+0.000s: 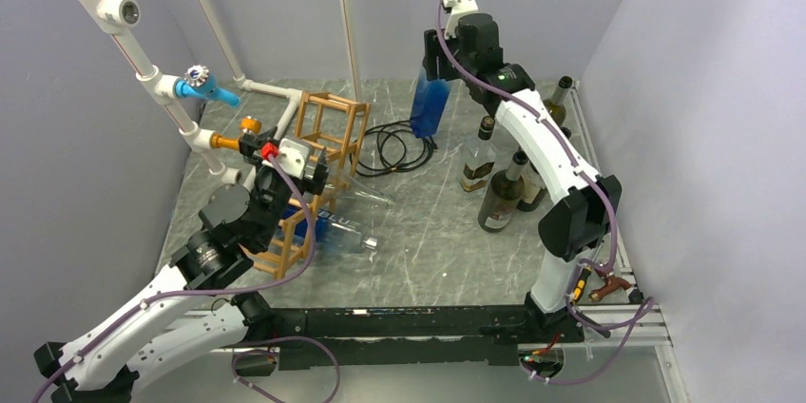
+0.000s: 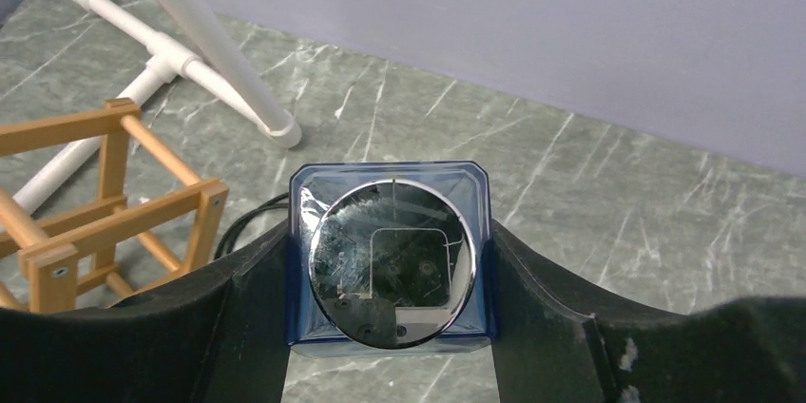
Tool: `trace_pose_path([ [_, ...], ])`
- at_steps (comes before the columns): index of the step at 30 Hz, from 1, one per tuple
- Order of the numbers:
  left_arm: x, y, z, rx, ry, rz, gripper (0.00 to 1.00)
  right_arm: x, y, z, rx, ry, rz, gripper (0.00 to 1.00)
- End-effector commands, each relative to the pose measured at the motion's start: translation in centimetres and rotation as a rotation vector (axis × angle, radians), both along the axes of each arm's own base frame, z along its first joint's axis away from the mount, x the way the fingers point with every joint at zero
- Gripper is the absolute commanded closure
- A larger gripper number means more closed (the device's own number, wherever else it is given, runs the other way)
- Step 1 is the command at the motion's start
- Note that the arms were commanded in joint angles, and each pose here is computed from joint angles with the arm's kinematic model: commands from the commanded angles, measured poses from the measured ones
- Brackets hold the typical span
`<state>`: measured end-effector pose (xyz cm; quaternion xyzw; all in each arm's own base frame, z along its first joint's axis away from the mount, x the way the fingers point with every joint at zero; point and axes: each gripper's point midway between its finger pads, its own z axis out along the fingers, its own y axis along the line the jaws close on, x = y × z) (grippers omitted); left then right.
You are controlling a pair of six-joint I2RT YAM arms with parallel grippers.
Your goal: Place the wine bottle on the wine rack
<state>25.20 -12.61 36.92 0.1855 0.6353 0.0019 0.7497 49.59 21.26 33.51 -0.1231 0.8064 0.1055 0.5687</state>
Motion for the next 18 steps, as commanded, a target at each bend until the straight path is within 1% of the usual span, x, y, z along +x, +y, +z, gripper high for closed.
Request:
trace_pose_path([
  [1,-0.8,-0.9,2.0,-0.050,-0.013,-0.076,0.00,-2.6,2.2,9.2,0.141,-0.196,0.006,1.00],
  [4,-1.1,-1.5,2.2,-0.056,-0.013,-0.118,0.00,-4.7,3.8,8.7,0.106,-0.173,0.020,1.00],
  [10,-1.4,-2.1,2.2,-0.066,0.000,-0.151,0.00,-9.8,4.6,7.4,0.017,-0.132,0.007,1.00],
  [14,-1.5,-2.8,2.0,-0.077,0.024,-0.179,0.00,-13.0,4.8,5.9,0.049,-0.074,0.042,1.00],
  [16,-2.0,-3.5,2.1,-0.092,0.039,-0.230,0.01,-14.6,4.9,5.0,0.087,-0.042,0.052,1.00],
  [18,-2.8,-4.8,2.3,-0.112,0.038,-0.314,0.00,-15.8,4.7,4.2,0.105,-0.007,0.052,1.00],
])
